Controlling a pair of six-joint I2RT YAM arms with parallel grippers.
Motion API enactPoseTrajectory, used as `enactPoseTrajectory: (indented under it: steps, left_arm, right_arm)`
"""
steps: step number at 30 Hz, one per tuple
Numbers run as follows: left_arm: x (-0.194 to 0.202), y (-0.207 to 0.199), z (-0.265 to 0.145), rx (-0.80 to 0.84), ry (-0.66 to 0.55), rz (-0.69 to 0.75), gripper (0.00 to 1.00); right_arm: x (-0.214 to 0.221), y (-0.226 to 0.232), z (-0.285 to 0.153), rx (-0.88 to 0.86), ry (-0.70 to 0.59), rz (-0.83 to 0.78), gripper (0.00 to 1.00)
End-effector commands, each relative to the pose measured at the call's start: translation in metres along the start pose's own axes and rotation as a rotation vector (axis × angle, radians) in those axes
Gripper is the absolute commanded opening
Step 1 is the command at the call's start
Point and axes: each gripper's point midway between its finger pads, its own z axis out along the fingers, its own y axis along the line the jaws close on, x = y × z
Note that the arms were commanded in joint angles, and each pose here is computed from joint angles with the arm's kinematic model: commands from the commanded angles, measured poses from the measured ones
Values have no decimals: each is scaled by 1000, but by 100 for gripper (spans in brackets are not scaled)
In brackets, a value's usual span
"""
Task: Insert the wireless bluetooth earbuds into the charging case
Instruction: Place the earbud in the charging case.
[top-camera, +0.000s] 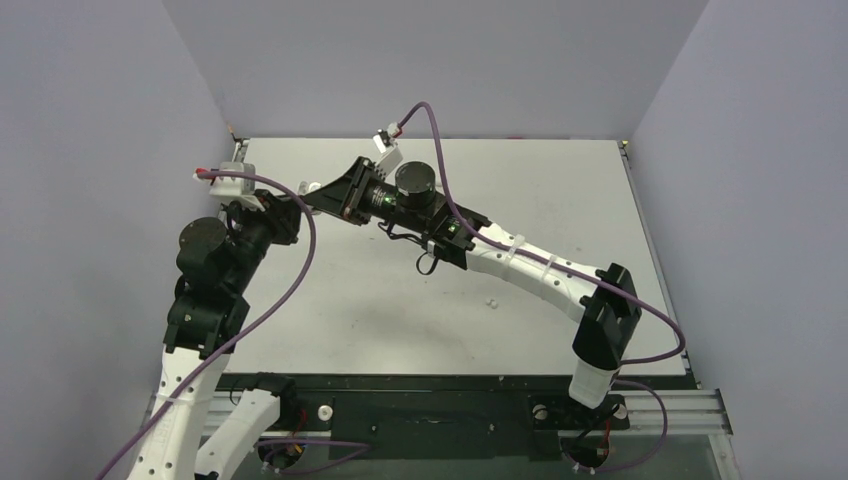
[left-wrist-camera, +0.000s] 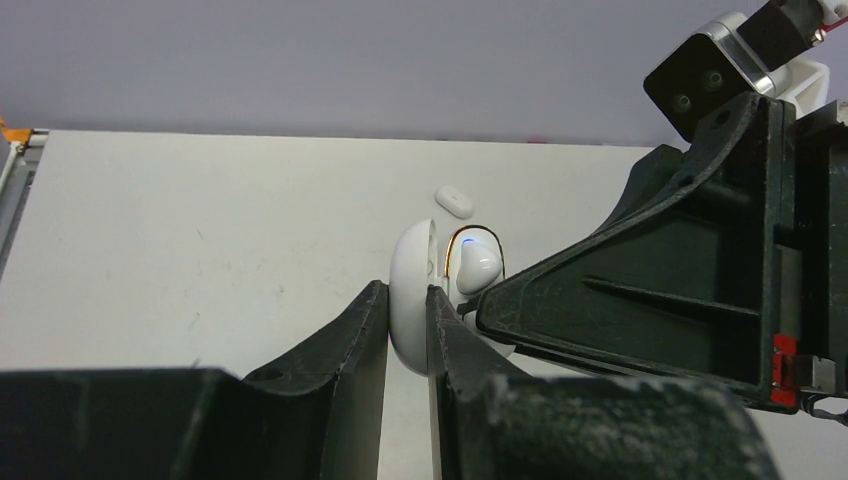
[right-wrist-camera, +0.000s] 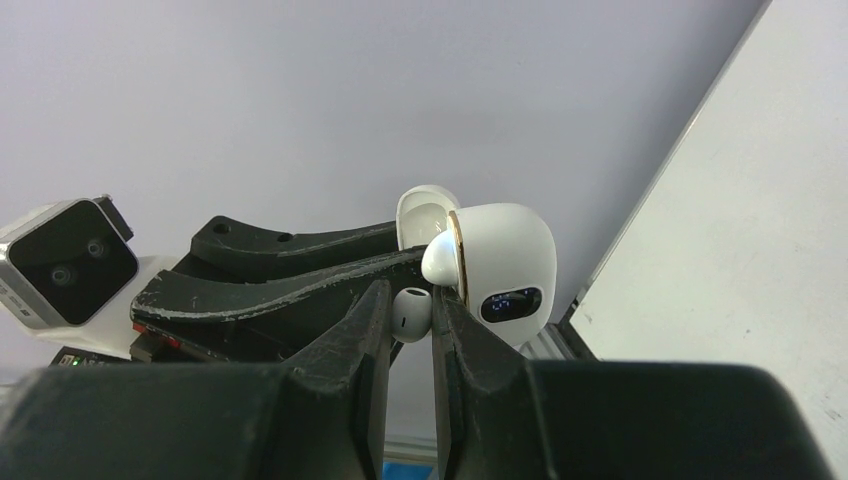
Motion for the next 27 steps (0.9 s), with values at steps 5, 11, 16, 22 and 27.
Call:
enactPoseTrajectory:
  steps: [5, 11, 16, 22, 27]
  left_arm:
    - [-32, -18, -14, 46, -69, -90, 0]
    - [-26, -16, -14, 32, -41, -107, 0]
    - [-19, -14, -16, 19, -8, -114, 0]
    - [-8, -12, -19, 6, 44, -126, 0]
    - [-7, -14, -21, 9, 58, -134, 0]
  right_arm:
    - [-29, -10, -10, 49, -120, -7, 1]
    - [-28, -15, -8, 62, -115, 3, 9]
    - [-30, -14, -9, 63, -122, 3, 14]
    - [-32, -17, -11, 71, -130, 5, 19]
    - [-32, -20, -11, 80, -129, 9, 24]
